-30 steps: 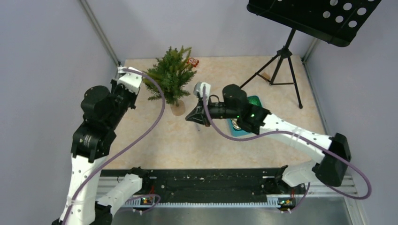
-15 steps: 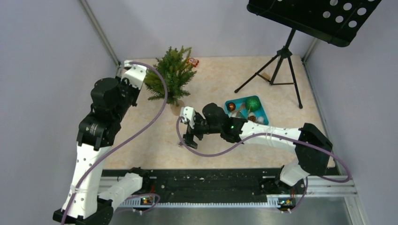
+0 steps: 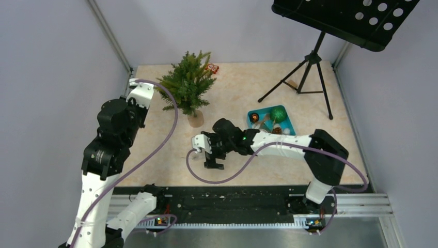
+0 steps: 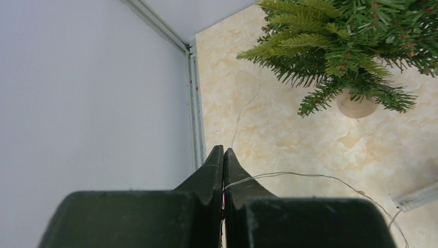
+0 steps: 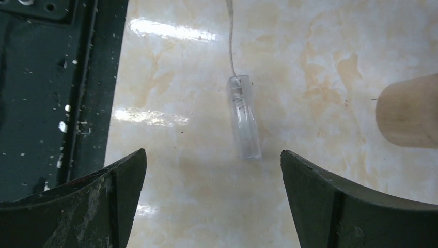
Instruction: Decorate the small christmas tree
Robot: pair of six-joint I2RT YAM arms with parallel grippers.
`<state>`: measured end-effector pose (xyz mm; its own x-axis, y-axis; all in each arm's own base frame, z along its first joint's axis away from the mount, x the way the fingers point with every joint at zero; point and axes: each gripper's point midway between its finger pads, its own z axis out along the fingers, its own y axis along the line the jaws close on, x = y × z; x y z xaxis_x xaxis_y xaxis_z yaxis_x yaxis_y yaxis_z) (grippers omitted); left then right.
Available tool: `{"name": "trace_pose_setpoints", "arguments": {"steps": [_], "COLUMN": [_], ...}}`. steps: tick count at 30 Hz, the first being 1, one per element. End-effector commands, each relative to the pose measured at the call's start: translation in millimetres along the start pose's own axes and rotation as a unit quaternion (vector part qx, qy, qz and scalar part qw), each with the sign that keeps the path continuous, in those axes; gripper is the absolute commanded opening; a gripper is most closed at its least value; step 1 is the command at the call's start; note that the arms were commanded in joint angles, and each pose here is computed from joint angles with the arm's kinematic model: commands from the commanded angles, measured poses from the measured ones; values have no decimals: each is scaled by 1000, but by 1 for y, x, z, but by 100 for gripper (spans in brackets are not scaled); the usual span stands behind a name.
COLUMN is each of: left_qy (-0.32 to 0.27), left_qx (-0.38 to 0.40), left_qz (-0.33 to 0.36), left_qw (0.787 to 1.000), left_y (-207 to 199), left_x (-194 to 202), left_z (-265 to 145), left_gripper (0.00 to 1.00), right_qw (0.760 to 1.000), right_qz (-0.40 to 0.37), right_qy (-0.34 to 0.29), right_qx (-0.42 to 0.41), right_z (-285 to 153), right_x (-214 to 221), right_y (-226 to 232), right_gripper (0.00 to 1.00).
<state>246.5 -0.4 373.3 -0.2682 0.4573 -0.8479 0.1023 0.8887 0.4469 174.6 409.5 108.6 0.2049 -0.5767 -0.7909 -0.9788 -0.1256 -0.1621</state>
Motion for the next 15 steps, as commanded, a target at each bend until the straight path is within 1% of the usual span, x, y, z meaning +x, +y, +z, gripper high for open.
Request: {"name": "trace_pose_setpoints", "arguments": {"steps": [1, 4, 9, 11, 15], "left_qy": [-13, -10, -6, -6, -5], "left_qx": [-39, -43, -53, -63, -91], "left_qz": [-27, -27, -27, -29, -37], "left_qw": [999, 999, 998, 998, 995], "left_y": [13, 14, 14, 17, 29], "left_x": [-7, -6, 1, 2, 2], "left_z": [1, 3, 7, 6, 4], "left_gripper": [0, 0, 0, 0, 0], "right_qw": [999, 999, 997, 997, 997], "right_qz": [-34, -26, -14, -6, 20], "right_qy": [14, 27, 68, 75, 73], "right_qx": [-21, -24, -16, -20, -22], "right_z": [18, 31, 51, 56, 62], "right_x": [-5, -3, 26, 34, 45], "right_y": [-16, -24, -31, -32, -34], "right_gripper": [98, 97, 95, 91, 77]}}
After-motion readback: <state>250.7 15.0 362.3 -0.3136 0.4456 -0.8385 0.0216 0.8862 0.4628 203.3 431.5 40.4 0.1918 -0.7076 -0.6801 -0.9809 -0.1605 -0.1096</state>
